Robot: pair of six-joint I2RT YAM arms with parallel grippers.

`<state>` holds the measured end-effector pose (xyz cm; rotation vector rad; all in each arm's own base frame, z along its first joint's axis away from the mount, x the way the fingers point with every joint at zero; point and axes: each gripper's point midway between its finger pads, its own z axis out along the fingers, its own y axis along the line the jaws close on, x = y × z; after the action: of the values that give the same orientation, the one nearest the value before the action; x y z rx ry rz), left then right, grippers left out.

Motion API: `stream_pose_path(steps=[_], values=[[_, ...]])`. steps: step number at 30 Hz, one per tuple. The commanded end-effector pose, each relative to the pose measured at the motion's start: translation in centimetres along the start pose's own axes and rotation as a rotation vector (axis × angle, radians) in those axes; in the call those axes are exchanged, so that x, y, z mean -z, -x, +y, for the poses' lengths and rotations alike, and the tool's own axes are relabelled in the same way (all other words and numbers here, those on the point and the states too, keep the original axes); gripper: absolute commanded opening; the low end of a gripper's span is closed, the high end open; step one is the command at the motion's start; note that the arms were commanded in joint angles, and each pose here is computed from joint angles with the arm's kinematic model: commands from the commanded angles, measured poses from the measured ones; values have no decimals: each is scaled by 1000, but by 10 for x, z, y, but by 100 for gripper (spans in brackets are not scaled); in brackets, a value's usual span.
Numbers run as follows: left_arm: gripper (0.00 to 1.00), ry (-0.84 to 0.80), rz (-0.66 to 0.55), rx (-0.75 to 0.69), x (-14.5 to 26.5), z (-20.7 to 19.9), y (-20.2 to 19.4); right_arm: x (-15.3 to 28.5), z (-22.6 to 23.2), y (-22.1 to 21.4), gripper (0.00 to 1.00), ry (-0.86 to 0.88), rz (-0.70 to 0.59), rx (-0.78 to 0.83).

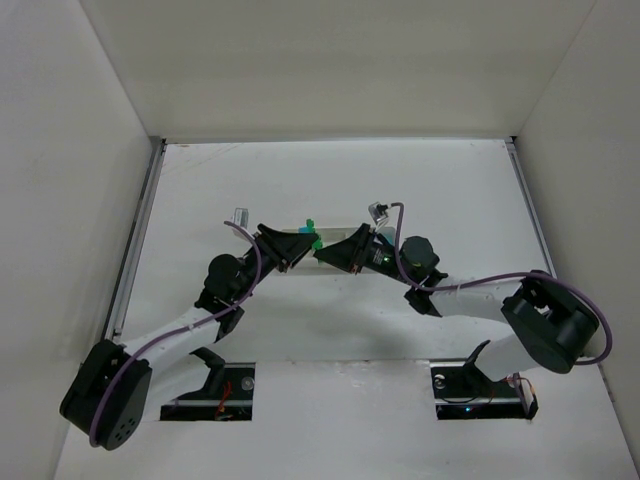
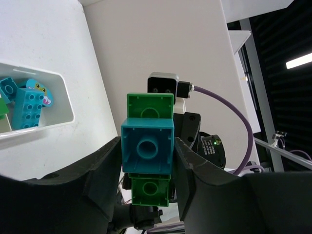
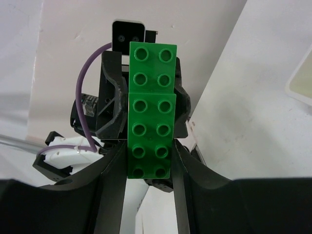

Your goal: Sort the legos into containers by color

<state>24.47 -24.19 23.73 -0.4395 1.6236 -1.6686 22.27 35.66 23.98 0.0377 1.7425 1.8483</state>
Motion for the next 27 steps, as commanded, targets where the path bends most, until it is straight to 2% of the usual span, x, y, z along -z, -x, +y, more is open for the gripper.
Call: stream_pose_path(steps=[1, 5, 9, 16, 20, 27], values=[[42, -39, -6, -68, 1, -13, 2, 5, 21, 10, 36, 82, -36, 44], [49, -10, -13, -96, 3, -10, 3, 7, 19, 13, 36, 75, -45, 45], [49, -3, -23, -111, 3, -9, 5, 9, 20, 13, 36, 76, -47, 44], [47, -16, -10, -113, 0, -13, 1, 8, 21, 12, 36, 76, -38, 35], [43, -24, -11, -116, 0, -16, 1, 8, 18, 11, 36, 70, -37, 31], [43, -26, -8, -119, -1, -16, 0, 6, 16, 8, 36, 66, -17, 7]])
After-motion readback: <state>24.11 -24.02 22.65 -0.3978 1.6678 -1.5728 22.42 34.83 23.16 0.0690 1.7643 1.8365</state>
